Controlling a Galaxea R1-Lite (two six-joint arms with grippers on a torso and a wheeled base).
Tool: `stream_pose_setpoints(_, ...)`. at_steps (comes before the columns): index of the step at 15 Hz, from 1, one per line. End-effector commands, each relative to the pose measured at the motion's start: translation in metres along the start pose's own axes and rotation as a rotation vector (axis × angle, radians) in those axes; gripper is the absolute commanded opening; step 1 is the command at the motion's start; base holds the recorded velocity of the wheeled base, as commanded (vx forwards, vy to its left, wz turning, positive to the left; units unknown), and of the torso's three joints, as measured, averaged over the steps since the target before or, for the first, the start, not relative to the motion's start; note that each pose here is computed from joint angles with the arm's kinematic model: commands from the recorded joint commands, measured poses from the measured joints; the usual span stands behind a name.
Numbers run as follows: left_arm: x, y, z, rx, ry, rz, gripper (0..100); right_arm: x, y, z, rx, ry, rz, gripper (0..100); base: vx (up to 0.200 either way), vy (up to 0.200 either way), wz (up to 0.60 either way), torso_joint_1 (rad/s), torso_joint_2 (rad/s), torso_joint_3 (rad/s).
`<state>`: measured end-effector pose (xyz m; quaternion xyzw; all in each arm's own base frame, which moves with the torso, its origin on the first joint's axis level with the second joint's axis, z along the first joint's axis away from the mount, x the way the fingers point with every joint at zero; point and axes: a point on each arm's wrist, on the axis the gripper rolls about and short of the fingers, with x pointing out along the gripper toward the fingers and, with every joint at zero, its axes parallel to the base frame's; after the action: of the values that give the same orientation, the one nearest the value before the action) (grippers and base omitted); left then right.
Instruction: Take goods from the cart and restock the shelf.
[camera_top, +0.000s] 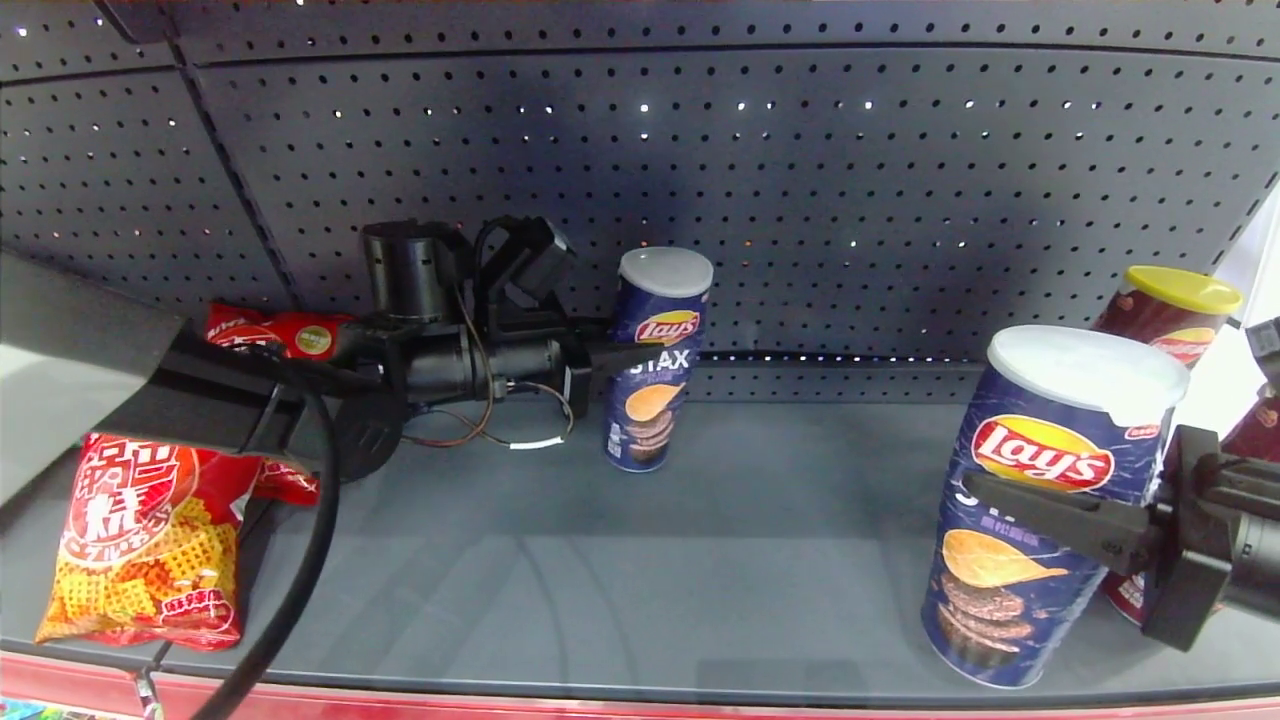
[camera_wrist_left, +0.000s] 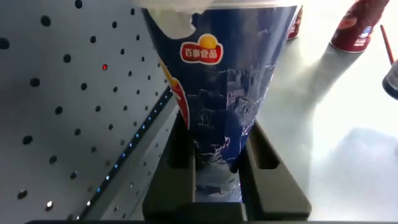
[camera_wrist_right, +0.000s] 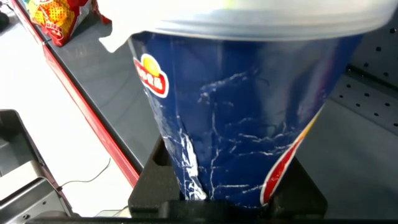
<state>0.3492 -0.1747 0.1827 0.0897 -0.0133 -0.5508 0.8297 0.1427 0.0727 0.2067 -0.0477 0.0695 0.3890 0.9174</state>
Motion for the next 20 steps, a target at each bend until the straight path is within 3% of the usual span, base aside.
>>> stream_pose_setpoints(1,-0.009,-0.009,0.014,0.017,-0.018,-0.002,0,0.0,0.0,0.0,0.0,0.0,0.001,0,0.0,0.0,0.0,0.0,0.0,0.0)
stream_pose_setpoints(4,-0.02,-0.033,0.025,0.016,-0.023,-0.035,0,0.001,0.0,0.001,-0.002,-0.001,0.001,0,0.0,0.0,0.0,0.0,0.0,0.0)
stream_pose_setpoints(5,-0.03,-0.054,0.026,0.003,-0.007,-0.058,0,0.002,0.0,0.001,-0.002,0.0,0.002,0,0.0,0.0,0.0,0.0,0.0,0.0)
stream_pose_setpoints(6,-0.032,-0.06,0.026,-0.003,-0.004,-0.061,0,0.002,-0.001,0.001,-0.002,0.0,0.002,0,0.0,0.0,0.0,0.0,0.0,0.0)
stream_pose_setpoints(7,-0.044,-0.084,0.03,-0.042,0.006,-0.08,0,0.002,-0.001,0.001,-0.002,0.002,0.001,0,0.0,0.0,0.0,0.0,0.0,0.0)
stream_pose_setpoints(8,-0.053,-0.097,0.028,-0.071,0.021,-0.08,0,0.002,-0.001,0.001,-0.002,0.002,0.001,0,0.0,0.0,0.0,0.0,0.0,0.0)
stream_pose_setpoints(10,-0.065,-0.114,0.028,-0.114,0.037,-0.072,0,0.003,-0.001,-0.001,0.002,0.01,0.002,0,0.0,0.0,0.0,0.0,0.0,0.0)
stream_pose_setpoints(15,-0.073,-0.125,0.018,-0.14,0.07,-0.075,0,0.006,-0.002,-0.001,0.004,0.016,0.002,0,0.0,0.0,0.0,0.0,0.0,0.0)
stream_pose_setpoints(20,-0.058,-0.117,0.009,-0.157,0.098,-0.078,0,0.006,-0.002,0.0,0.003,0.013,0.002,0,0.0,0.0,0.0,0.0,0.0,0.0)
